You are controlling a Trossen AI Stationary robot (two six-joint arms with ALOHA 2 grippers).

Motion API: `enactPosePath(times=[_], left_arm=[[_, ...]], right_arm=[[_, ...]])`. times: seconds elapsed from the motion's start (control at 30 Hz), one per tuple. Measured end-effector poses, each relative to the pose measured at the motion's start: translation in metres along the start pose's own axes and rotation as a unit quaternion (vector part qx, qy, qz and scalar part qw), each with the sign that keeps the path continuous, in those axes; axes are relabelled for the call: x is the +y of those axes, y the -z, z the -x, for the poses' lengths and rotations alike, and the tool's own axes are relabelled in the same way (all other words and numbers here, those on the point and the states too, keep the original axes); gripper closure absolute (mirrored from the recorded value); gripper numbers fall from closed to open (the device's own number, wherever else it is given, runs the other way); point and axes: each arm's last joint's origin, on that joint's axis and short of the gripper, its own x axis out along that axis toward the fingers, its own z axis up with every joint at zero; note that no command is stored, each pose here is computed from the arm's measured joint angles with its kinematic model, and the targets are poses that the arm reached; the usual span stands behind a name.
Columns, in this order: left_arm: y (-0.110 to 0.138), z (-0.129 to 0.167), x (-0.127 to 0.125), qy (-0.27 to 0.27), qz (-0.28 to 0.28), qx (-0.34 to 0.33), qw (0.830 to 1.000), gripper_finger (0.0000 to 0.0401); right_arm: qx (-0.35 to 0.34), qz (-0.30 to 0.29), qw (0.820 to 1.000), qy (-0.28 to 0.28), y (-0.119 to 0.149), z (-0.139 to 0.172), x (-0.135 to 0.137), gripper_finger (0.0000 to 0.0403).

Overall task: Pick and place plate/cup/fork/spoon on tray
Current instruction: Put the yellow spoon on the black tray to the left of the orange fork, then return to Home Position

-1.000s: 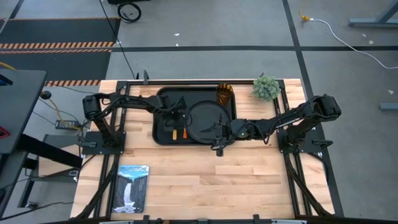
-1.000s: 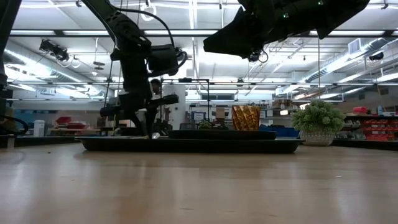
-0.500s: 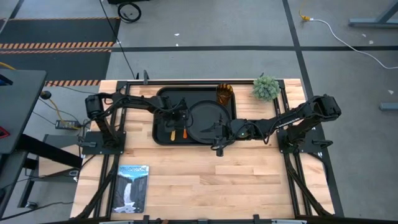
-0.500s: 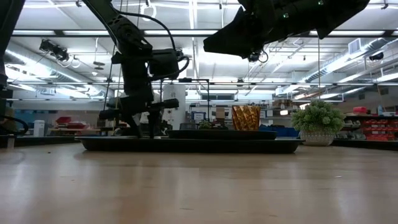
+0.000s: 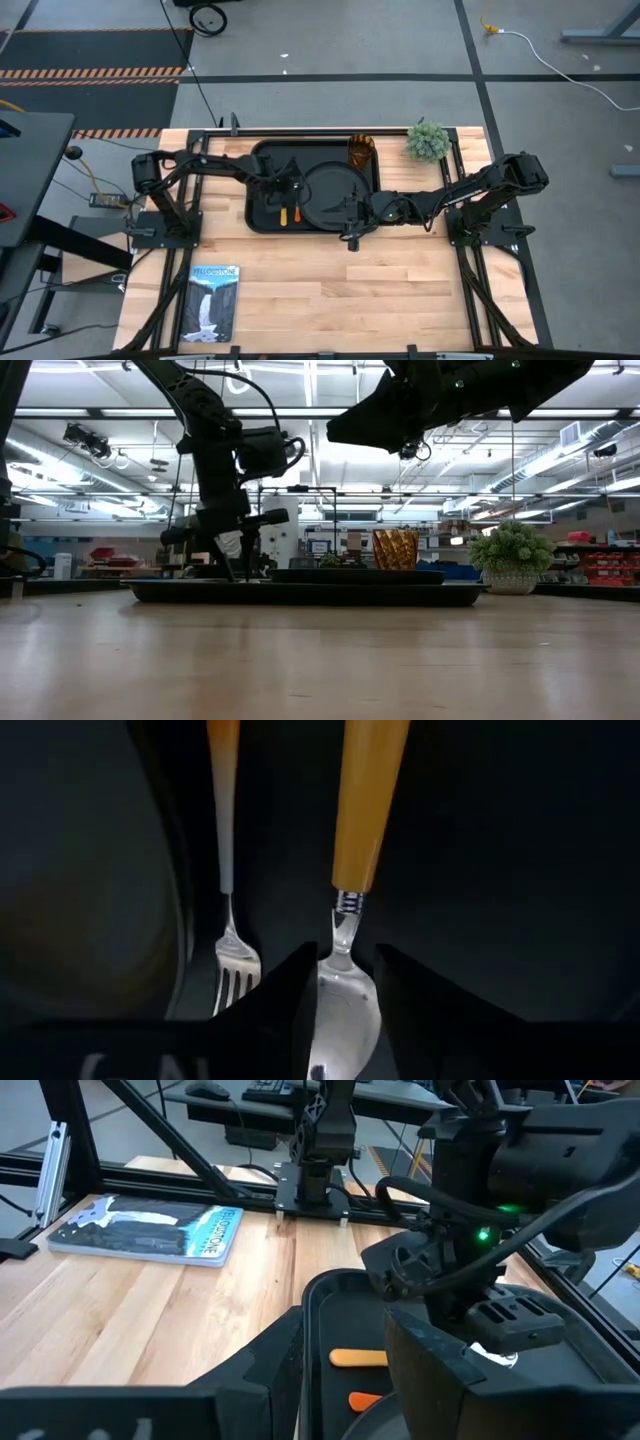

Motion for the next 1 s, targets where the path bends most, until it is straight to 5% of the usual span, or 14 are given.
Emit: enactPosePath(times=[0.2, 0.37, 0.53, 0.63, 0.8, 0.9, 1.0], left_arm=[[-0.006, 0.008, 0.002, -0.01, 0.037, 0.022, 0.999, 0.0291], [-0.014, 0.029, 0.002, -0.03, 0.12, 0.02, 0.992, 0.0298], [-0.025, 0.063, 0.005, -0.097, 0.24, 0.021, 0.966, 0.032], [-0.03, 0.084, 0.003, -0.131, 0.328, 0.002, 0.936, 0.0331], [-0.035, 0.113, -0.003, -0.162, 0.493, -0.05, 0.853, 0.0342], [-0.035, 0.125, -0.007, -0.158, 0.57, -0.102, 0.799, 0.0344], [-0.035, 0.138, -0.012, -0.12, 0.602, -0.189, 0.767, 0.0344]], right_arm=[[0.007, 0.002, 1.0, -0.001, 0.001, 0.0, 0.0, 0.0258], [0.012, 0.008, 1.0, 0.007, -0.004, 0.008, -0.003, 0.0258], [0.037, 0.033, 0.998, 0.043, -0.001, 0.019, -0.007, 0.0258], [0.049, 0.036, 0.996, 0.066, 0.005, 0.028, -0.009, 0.0258], [0.069, 0.017, 0.993, 0.099, 0.008, 0.044, -0.013, 0.0258], [0.078, 0.012, 0.992, 0.094, 0.004, 0.055, -0.013, 0.0258], [0.072, 0.019, 0.994, 0.079, -0.003, 0.067, -0.014, 0.0258]])
